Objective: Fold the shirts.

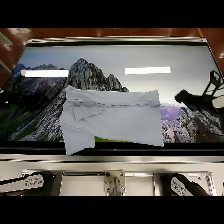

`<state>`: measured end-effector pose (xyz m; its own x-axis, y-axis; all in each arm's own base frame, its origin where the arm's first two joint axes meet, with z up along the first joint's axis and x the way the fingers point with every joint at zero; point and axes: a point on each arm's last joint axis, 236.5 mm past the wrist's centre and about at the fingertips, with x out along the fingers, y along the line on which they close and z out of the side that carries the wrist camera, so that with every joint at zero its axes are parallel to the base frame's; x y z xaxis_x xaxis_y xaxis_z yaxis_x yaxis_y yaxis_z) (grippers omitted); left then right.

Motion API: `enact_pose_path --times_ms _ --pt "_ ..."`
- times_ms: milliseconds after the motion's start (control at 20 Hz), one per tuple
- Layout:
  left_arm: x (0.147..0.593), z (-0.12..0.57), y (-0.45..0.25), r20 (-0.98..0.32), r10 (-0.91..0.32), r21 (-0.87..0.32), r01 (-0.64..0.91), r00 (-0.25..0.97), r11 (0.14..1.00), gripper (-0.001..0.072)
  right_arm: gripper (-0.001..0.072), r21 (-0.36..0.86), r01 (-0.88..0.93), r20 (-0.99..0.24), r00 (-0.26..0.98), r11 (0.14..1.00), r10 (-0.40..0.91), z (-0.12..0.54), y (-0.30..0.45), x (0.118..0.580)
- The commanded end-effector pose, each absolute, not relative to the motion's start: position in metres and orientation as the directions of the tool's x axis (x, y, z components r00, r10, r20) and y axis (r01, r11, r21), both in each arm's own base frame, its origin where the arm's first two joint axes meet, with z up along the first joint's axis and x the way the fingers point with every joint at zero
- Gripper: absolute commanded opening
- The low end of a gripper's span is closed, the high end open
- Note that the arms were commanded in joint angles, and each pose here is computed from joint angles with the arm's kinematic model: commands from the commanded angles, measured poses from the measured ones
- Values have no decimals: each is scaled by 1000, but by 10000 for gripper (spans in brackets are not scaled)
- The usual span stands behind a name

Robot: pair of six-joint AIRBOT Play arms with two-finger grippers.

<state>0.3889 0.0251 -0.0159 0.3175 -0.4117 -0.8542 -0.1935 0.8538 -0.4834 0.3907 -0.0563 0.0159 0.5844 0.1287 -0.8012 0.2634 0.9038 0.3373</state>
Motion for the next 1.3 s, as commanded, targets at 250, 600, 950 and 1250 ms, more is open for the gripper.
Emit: enact_pose_path --times_ms 250,600,950,1250 --pt "315 -89 17 -862 -493 -503 -337 120 796 622 594 430 407 -891 333 806 308 -49 -34 300" --pt "326 -116 -37 -782 -619 -611 -285 75 738 622 594 448 409 -886 324 795 333 -52 -28 296" --pt "342 -126 -40 -801 -587 -590 -322 120 740 72 594 426 436 -904 230 793 359 -57 -22 274" --pt "330 -111 -50 -774 -629 -627 -230 71 745 44 673 388 498 -869 -82 775 488 -105 13 192"
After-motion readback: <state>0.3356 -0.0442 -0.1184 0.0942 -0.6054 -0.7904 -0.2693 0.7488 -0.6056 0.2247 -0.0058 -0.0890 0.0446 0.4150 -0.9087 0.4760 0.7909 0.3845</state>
